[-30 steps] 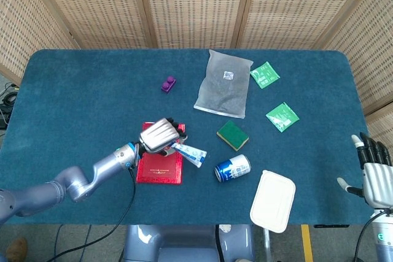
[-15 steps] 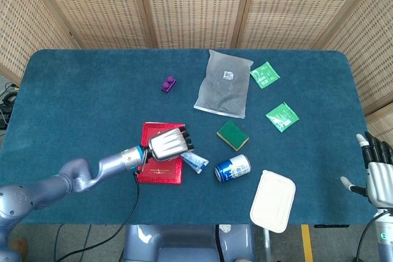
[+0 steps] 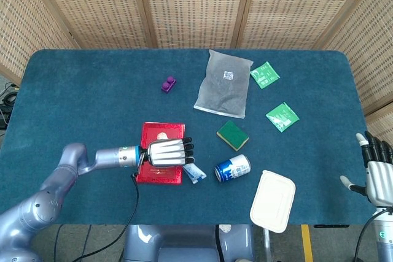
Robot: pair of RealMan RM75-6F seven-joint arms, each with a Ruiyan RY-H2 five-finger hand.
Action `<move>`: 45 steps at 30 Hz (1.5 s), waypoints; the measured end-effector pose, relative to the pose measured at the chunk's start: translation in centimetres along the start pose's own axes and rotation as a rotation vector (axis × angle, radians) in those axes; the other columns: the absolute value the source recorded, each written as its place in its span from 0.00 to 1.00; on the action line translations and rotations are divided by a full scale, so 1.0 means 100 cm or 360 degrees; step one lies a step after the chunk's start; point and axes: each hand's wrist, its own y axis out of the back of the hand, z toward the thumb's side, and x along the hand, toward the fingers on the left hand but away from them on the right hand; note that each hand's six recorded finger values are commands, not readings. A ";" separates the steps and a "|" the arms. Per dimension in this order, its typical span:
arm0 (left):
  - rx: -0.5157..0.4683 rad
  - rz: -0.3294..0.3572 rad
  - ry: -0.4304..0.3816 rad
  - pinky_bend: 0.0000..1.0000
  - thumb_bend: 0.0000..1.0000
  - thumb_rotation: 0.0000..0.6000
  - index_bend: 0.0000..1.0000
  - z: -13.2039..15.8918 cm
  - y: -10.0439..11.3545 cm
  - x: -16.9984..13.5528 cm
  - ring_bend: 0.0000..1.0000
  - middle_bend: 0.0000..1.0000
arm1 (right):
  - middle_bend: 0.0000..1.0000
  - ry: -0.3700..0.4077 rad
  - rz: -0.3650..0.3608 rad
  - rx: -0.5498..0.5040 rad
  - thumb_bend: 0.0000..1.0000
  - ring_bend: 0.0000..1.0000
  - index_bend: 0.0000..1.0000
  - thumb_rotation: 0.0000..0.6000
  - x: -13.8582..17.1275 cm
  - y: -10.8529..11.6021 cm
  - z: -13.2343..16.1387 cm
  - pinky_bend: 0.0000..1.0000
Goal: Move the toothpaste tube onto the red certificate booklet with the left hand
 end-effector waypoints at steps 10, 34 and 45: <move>0.0172 -0.0100 -0.0169 0.35 0.42 1.00 0.56 0.009 -0.012 0.019 0.39 0.60 | 0.00 -0.0026 -0.0002 -0.0007 0.00 0.00 0.00 1.00 -0.002 0.001 -0.005 0.00; 0.0468 -0.0098 0.0000 0.00 0.00 1.00 0.00 -0.038 0.007 0.037 0.00 0.00 | 0.00 -0.0055 0.0021 -0.0015 0.00 0.00 0.00 1.00 -0.004 -0.002 -0.012 0.00; 0.0311 0.0173 0.0598 0.01 0.00 1.00 0.00 -0.096 0.042 -0.062 0.00 0.00 | 0.00 0.0005 0.0021 -0.0029 0.00 0.00 0.00 1.00 0.000 -0.001 -0.001 0.00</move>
